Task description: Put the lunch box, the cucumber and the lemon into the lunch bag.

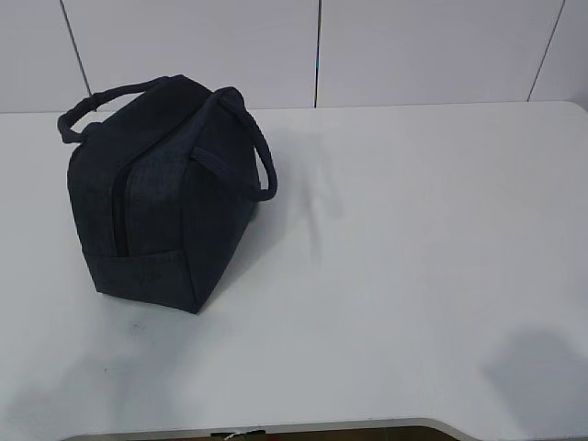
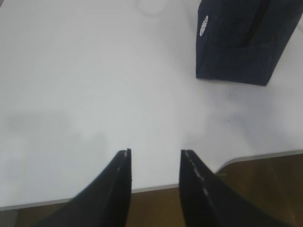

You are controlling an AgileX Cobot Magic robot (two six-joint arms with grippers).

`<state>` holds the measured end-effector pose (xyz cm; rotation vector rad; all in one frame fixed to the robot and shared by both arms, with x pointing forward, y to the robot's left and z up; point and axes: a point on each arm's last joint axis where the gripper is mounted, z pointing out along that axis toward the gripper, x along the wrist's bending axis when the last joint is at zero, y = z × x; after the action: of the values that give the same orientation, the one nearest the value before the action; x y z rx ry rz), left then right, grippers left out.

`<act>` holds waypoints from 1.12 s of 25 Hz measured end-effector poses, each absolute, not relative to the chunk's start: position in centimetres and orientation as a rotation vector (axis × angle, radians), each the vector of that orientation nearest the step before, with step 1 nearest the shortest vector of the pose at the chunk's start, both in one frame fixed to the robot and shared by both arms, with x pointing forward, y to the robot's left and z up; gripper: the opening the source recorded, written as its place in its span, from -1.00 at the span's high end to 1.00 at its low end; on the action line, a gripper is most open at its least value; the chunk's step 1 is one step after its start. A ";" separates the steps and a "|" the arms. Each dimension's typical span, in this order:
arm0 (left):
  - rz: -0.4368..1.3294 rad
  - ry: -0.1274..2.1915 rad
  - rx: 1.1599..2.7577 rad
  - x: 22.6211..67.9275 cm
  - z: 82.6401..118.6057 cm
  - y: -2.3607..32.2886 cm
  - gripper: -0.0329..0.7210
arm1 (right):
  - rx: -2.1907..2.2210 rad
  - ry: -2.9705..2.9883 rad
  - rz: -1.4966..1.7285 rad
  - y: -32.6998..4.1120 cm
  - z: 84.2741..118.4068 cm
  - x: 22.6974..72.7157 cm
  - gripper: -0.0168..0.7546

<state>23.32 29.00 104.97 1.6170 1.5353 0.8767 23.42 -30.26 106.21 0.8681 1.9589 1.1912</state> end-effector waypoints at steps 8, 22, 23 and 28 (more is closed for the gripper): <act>0.877 1.535 1.617 23.3 105.0 29.0 0.27 | 0.922 2.076 1.093 -30.6 105.3 22.8 -0.10; 0.877 1.535 1.617 23.3 105.0 29.0 0.27 | 0.923 2.115 1.058 -30.5 104.7 22.9 -0.10; 0.877 1.535 1.617 23.3 105.0 29.0 0.27 | 0.923 2.114 1.056 -30.6 104.7 22.9 -0.10; 0.877 1.535 1.617 23.3 105.0 29.0 0.27 | 0.923 2.115 1.053 -30.6 104.7 22.9 -0.10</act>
<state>23.32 29.00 104.97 1.6170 1.5353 0.8767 22.92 -30.56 104.68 0.9234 2.1147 1.0533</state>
